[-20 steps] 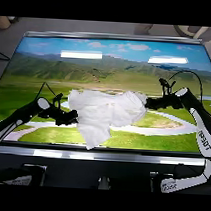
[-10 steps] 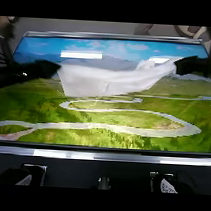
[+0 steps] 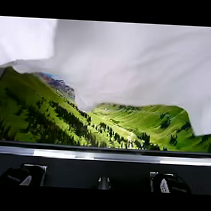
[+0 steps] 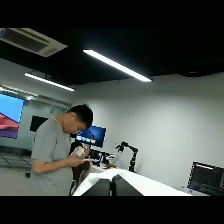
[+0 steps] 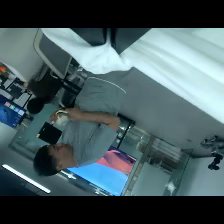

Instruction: Fold the shirts.

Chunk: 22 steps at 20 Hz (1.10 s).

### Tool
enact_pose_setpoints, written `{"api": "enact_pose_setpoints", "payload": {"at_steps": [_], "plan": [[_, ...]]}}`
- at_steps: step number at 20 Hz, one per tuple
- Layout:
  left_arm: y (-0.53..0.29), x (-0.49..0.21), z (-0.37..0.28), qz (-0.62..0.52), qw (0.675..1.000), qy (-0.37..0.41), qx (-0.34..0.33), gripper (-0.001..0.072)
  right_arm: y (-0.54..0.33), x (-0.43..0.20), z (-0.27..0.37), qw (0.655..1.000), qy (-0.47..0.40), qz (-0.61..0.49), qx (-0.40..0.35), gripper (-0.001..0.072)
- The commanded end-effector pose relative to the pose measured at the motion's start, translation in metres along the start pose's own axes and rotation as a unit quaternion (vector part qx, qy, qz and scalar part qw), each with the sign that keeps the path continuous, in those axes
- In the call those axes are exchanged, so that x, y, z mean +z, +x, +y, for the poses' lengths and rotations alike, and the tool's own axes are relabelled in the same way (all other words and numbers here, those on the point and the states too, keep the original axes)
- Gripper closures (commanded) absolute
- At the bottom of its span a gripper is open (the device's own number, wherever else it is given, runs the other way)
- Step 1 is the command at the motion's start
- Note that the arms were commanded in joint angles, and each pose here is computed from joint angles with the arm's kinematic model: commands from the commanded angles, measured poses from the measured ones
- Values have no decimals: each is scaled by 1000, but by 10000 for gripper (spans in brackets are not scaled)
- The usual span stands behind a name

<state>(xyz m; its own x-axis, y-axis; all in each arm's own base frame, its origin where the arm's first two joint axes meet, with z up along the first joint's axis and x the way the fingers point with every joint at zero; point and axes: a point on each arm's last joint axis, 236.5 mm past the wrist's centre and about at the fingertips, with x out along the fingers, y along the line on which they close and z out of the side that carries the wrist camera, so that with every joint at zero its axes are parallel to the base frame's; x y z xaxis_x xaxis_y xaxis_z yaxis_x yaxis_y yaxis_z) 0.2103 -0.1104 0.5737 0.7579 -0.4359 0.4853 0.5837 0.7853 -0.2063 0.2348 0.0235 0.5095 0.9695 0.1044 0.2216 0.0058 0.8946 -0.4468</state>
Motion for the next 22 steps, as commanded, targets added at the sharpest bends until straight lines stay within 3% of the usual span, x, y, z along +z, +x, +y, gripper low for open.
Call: {"api": "enact_pose_setpoints", "payload": {"at_steps": [1,4,7,12,15,19,20,21,22], "plan": [[2,-20,12,45,997,50,22,684,4,-24,3,999,-13,48,9,689],[15,-105,77,188,974,61,110,684,42,-124,45,972,14,204,118,689],[7,-213,165,346,912,72,210,684,79,-253,93,902,106,367,200,689],[-37,-414,248,538,803,1,257,682,127,-421,211,808,188,488,272,689],[-61,-475,266,593,755,-39,278,682,161,-452,272,815,199,467,280,688],[-73,-518,263,618,726,-98,284,681,175,-459,310,822,197,451,288,684],[-78,-527,260,628,716,-113,283,678,172,-461,312,816,201,458,290,617],[-83,-533,257,636,706,-128,284,556,168,-461,309,810,207,466,290,394],[-91,-535,254,647,692,-138,287,210,162,-459,300,802,206,476,297,194]]}}
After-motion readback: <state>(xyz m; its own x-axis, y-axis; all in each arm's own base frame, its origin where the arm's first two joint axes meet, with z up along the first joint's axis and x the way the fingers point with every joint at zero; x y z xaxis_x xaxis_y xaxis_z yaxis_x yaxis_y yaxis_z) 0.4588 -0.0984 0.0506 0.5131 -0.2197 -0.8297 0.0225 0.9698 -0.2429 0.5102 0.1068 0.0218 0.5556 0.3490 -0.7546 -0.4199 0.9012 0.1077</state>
